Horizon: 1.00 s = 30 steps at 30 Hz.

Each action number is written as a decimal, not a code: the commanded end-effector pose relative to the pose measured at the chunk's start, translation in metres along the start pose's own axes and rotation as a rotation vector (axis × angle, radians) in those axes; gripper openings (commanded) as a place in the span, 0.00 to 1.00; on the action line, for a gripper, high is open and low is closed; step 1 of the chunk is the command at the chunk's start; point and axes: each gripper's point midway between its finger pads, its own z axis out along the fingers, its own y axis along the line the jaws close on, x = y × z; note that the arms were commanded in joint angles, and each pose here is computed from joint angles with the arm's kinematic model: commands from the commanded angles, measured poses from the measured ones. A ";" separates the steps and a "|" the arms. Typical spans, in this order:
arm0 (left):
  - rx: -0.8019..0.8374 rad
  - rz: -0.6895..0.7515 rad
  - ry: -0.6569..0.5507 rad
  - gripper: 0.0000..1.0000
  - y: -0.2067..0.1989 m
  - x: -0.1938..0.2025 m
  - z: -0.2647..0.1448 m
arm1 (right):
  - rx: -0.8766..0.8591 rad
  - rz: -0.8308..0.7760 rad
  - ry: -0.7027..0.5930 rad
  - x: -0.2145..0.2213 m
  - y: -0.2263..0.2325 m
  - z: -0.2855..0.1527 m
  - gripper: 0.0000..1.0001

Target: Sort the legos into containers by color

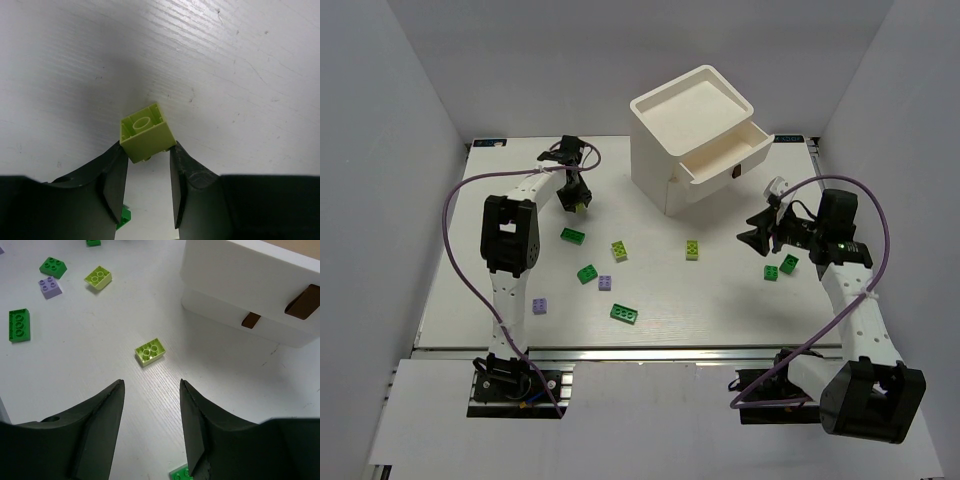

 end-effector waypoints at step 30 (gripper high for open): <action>1.138 0.394 -0.187 0.14 -0.212 0.043 -0.357 | -0.012 -0.001 -0.041 -0.016 0.011 -0.006 0.55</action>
